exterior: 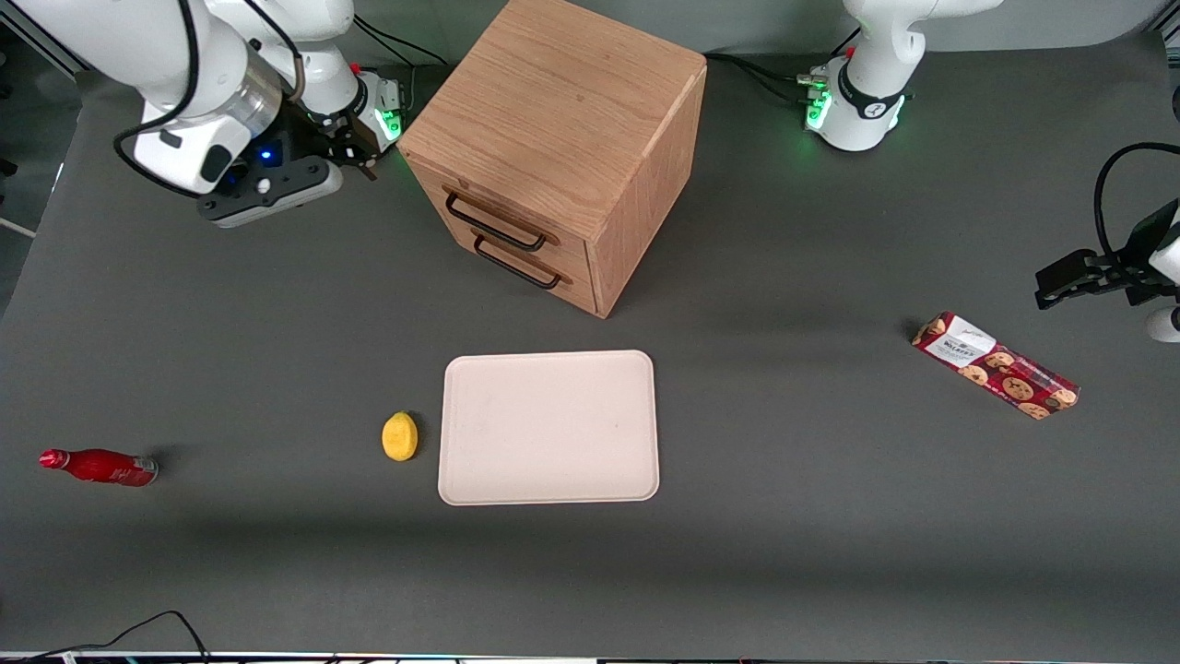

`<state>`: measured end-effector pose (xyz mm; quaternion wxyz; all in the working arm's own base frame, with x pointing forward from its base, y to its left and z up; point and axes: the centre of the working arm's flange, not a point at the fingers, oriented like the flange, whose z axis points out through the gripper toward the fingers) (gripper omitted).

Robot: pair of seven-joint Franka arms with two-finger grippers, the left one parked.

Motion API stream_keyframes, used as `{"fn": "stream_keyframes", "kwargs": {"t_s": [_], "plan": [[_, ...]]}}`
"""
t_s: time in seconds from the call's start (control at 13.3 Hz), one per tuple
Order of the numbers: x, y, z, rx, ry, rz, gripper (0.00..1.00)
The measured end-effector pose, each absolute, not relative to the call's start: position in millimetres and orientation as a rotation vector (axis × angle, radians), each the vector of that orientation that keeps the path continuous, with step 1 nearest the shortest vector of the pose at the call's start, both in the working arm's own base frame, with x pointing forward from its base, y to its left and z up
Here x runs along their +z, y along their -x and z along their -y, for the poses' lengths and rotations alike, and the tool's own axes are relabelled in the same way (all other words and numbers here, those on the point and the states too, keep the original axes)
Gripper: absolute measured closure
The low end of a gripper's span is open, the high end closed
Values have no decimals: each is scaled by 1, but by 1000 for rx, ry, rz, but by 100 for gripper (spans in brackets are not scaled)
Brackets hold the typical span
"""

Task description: Open upper drawer

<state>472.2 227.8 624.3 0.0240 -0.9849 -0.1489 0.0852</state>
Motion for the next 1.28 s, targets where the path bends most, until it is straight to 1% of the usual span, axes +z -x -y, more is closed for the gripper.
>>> {"fn": "stream_keyframes", "kwargs": {"t_s": [0.15,0.23,0.3,0.53,0.83,1.05,1.28], "plan": [[623,-468,-229,303,3047,475,0],[623,-468,-230,305,3040,501,0],[623,-467,-231,304,3020,579,0],[616,-466,-238,330,2824,966,0],[583,-477,-256,392,2574,1234,0],[556,-492,-267,401,2486,1260,0],[529,-507,-274,369,2478,1238,0]]}}
